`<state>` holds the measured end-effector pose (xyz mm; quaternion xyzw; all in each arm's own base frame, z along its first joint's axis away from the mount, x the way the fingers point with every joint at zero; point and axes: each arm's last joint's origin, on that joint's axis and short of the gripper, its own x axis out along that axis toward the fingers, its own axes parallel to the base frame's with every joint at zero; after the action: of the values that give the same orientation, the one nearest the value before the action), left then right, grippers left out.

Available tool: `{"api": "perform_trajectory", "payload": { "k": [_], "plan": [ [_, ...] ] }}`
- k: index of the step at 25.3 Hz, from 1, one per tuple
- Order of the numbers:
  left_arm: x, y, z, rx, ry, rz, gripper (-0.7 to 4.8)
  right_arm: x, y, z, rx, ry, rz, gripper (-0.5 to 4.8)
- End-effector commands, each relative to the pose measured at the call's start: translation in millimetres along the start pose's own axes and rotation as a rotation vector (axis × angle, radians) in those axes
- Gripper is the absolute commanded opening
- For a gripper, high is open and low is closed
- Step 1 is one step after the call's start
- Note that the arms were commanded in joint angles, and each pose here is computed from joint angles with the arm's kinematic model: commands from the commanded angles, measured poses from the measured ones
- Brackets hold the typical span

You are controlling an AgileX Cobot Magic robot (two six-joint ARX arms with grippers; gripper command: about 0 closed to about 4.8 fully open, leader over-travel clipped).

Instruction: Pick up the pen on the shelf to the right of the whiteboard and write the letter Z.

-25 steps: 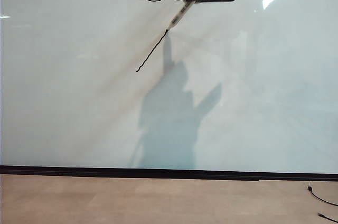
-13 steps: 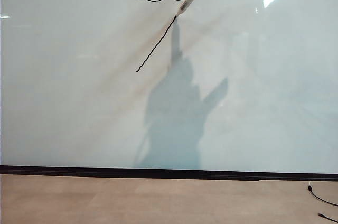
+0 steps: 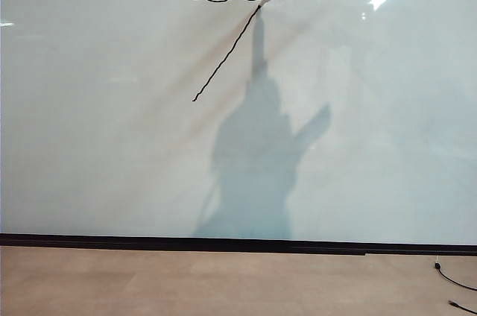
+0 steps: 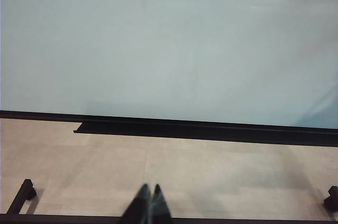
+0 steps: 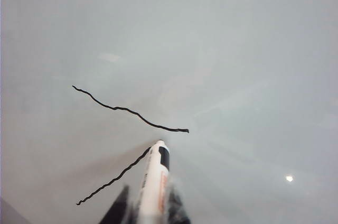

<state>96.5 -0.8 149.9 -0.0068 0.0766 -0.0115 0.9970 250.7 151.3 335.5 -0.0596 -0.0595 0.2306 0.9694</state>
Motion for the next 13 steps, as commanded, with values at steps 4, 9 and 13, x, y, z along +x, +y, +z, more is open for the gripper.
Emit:
{"api": "perform_trajectory", "payload": {
  "k": [4,9,13],
  "plan": [
    [-0.2,-0.1,1.2,0.004,-0.007,-0.001,-0.04,-4.3,-7.6,10.5,-0.004,-0.044,-0.067,-0.09],
    [-0.2,-0.1,1.3,0.004,-0.008,-0.001,-0.05,-7.7,-9.9,14.4,-0.007,-0.055,-0.074,-0.09],
    [-0.2,-0.1,1.3,0.004,-0.008,-0.001,-0.05,-8.7,-10.4,15.6,-0.008,-0.060,-0.076,-0.09]
  ]
}}
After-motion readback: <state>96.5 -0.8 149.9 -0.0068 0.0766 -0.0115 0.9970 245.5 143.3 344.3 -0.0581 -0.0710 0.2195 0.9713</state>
